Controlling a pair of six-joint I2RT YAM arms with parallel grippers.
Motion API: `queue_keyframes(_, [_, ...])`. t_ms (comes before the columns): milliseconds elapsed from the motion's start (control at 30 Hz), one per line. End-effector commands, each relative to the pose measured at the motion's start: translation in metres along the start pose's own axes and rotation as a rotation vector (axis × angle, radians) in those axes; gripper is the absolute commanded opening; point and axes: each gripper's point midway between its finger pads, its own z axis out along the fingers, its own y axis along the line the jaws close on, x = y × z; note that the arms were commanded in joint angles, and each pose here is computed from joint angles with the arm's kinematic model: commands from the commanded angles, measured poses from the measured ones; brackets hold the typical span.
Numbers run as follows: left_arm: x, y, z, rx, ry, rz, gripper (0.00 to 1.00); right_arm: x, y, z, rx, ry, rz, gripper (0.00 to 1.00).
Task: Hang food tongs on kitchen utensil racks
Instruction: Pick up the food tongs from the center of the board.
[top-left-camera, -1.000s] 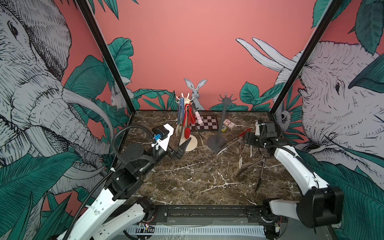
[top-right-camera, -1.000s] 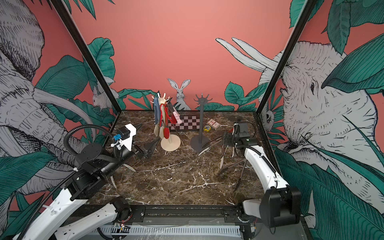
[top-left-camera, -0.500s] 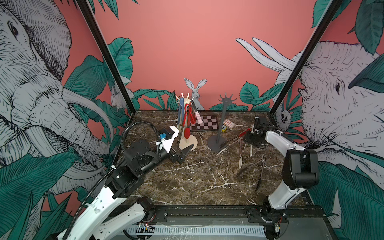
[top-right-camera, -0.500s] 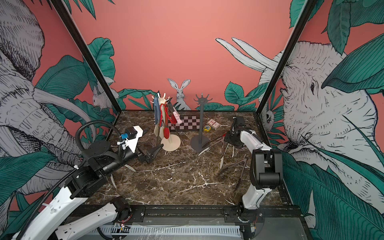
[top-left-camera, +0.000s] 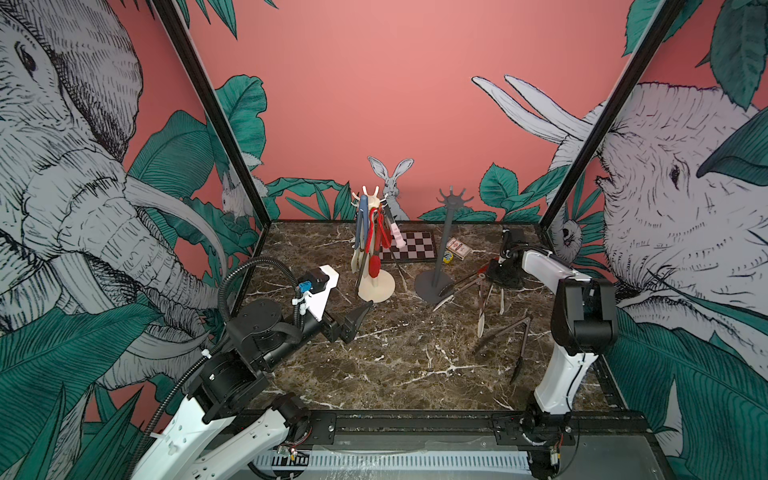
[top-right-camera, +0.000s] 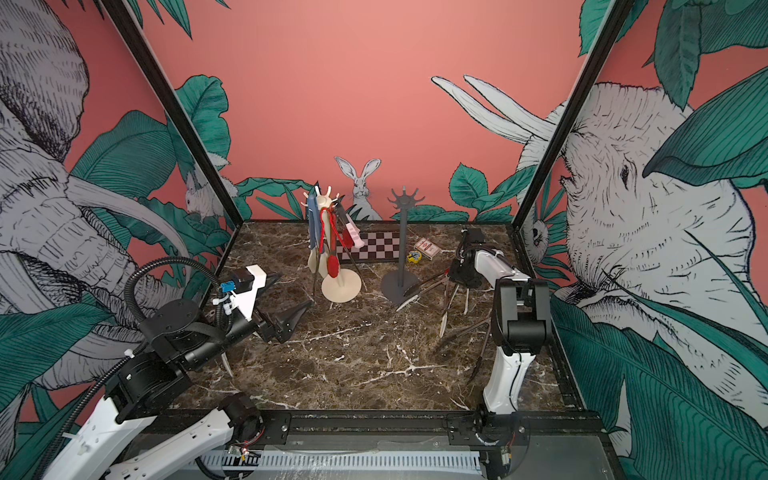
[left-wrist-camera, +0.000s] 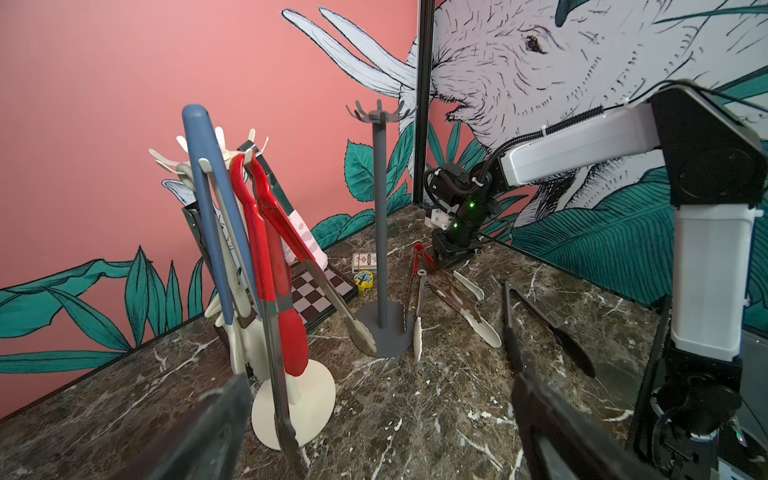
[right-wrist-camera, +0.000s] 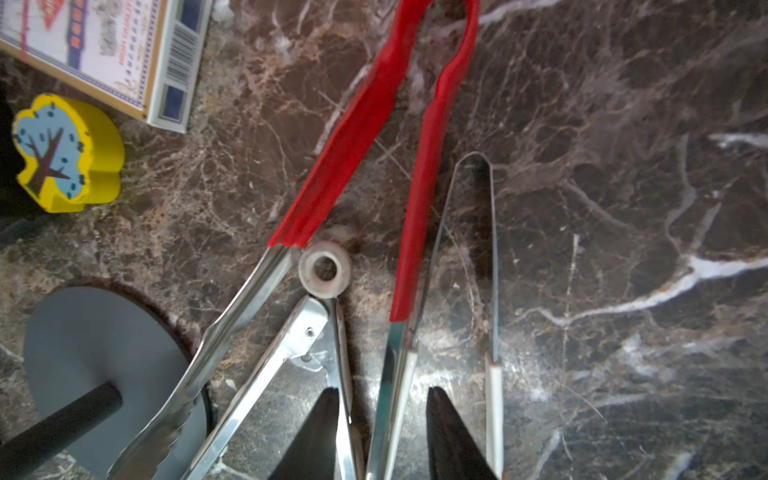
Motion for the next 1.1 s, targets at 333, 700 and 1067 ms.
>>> queue_keyframes(333, [-0.003, 0.002, -0.006, -0.012, 0.006, -0.066, 0.99, -0.004, -0.013, 0.020, 0.070, 0.031, -0.038, 0.16])
queue_keyframes(700, [-0.010, 0.001, -0.008, -0.006, -0.010, -0.085, 0.99, -0.014, -0.007, 0.001, 0.051, -0.017, -0.056, 0.07])
queue_keyframes(1067, [-0.009, -0.001, -0.002, 0.006, -0.023, -0.096, 0.99, -0.018, -0.007, -0.025, 0.061, -0.048, -0.103, 0.11])
